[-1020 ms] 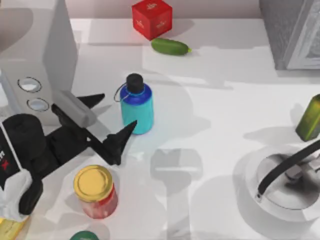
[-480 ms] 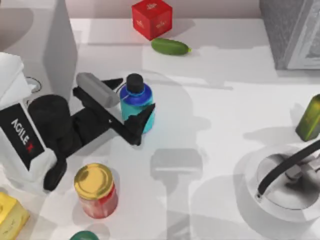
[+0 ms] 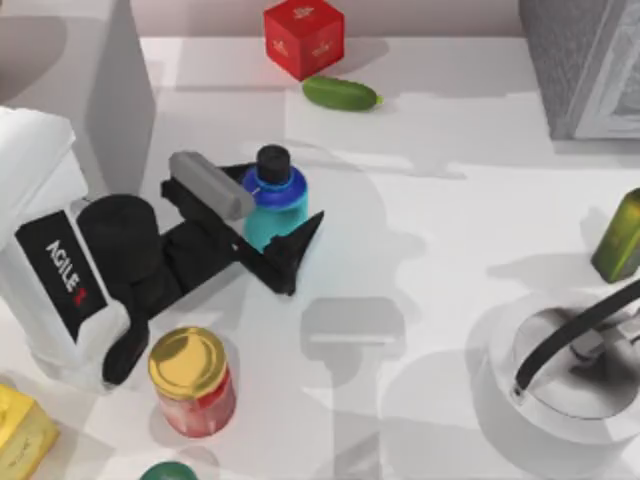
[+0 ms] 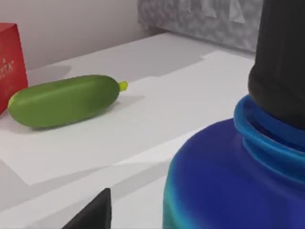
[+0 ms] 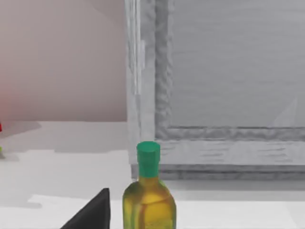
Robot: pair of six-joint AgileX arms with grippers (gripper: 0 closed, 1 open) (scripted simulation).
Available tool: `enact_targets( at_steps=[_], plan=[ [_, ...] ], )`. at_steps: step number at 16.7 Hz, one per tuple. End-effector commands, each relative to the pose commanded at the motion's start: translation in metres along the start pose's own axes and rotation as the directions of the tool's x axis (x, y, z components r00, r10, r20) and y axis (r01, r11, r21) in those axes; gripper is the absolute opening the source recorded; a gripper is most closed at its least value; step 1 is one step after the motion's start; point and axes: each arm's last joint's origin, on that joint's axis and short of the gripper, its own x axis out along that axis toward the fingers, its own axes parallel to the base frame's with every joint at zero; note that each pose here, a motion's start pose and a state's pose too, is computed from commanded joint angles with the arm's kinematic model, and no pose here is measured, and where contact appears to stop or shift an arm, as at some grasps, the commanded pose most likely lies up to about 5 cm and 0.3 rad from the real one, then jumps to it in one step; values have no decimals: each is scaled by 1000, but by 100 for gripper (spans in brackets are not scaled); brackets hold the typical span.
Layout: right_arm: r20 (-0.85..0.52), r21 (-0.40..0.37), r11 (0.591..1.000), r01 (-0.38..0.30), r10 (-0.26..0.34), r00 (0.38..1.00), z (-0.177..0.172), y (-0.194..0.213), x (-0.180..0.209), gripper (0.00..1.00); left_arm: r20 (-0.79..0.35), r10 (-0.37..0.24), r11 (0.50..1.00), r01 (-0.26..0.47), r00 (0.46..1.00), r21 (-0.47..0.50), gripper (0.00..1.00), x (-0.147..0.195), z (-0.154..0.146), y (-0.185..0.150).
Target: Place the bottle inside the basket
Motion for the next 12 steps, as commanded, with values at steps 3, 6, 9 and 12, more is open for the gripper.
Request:
enact_targets(
  at_steps=[3,6,9,12],
  plan=[
    [0,0,1000,0,0,1000,0,0,0,100,0,0,1000,0,1000,0,70,0,0,0],
    [0,0,1000,0,0,1000,0,0,0,100,0,0,1000,0,1000,0,47,0,0,0],
    [0,0,1000,0,0,1000,0,0,0,100,0,0,1000,0,1000,0,25,0,0,0],
    [0,0,1000,0,0,1000,0,0,0,100,0,0,1000,0,1000,0,2,0,0,0]
  ],
)
